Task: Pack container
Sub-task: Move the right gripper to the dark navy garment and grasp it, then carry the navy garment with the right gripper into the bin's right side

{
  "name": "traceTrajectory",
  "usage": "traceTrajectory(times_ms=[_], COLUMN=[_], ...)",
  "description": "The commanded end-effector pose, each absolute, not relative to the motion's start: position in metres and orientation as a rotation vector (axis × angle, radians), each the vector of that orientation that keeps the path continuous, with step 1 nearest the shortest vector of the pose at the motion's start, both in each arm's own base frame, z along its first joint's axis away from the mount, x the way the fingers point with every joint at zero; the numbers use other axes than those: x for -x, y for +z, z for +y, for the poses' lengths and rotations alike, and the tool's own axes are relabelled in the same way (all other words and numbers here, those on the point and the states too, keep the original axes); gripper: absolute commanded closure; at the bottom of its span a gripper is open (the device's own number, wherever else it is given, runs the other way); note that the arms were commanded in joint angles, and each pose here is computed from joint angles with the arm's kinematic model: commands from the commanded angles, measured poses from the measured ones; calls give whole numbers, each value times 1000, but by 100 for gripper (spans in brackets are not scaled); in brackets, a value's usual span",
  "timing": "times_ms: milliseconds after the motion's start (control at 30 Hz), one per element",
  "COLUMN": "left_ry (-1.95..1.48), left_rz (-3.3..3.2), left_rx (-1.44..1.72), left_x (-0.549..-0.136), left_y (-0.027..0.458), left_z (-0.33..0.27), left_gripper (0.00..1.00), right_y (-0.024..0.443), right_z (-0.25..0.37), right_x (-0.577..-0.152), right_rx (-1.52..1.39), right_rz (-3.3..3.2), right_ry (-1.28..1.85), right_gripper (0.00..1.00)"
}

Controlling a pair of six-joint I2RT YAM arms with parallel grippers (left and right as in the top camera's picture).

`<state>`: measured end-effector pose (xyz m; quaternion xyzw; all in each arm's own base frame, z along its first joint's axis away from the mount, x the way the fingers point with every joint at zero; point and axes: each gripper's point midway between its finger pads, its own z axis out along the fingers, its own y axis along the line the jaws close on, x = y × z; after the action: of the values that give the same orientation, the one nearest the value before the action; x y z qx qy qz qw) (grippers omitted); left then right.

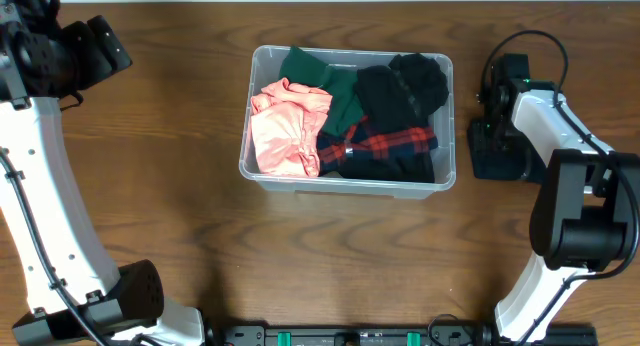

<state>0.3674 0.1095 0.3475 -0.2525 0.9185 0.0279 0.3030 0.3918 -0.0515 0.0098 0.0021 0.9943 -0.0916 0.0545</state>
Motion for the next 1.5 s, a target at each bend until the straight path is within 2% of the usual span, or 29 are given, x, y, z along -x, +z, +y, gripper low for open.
traceTrajectory(times_ms=[0,67,100,333,633,833,967,1167,1467], left_ry=[79,79,79,79,79,79,79,79,79], left_rz=[2437,2437,2437,2437,2437,2437,2437,2437,2437], left_rx=[683,683,683,683,683,683,683,683,683], left_x=[-368,-368,-368,-368,-368,-368,-368,-368,-368], left_y=[345,345,345,345,345,345,345,345,345], left_z=[112,112,112,112,112,112,112,112,112], left_gripper=[2,2,2,2,2,2,2,2,2], right_y=[-5,-3,-3,25,140,222,261,289,296], right_z=[-56,-61,-62,-61,-40,-22,-6,37,113], right_x=[-384,-384,-384,-390,-401,-394,-386,-370,-365], right_rx=[-35,-67,-80,-117,-134,-105,-50,90,200], right_rz=[3061,3055,3055,3034,2931,2798,2709,2637,2567], right_ry=[-319,-362,-372,-362,-166,-50,-38,8,13], right_gripper=[82,97,99,99,99,99,99,99,99])
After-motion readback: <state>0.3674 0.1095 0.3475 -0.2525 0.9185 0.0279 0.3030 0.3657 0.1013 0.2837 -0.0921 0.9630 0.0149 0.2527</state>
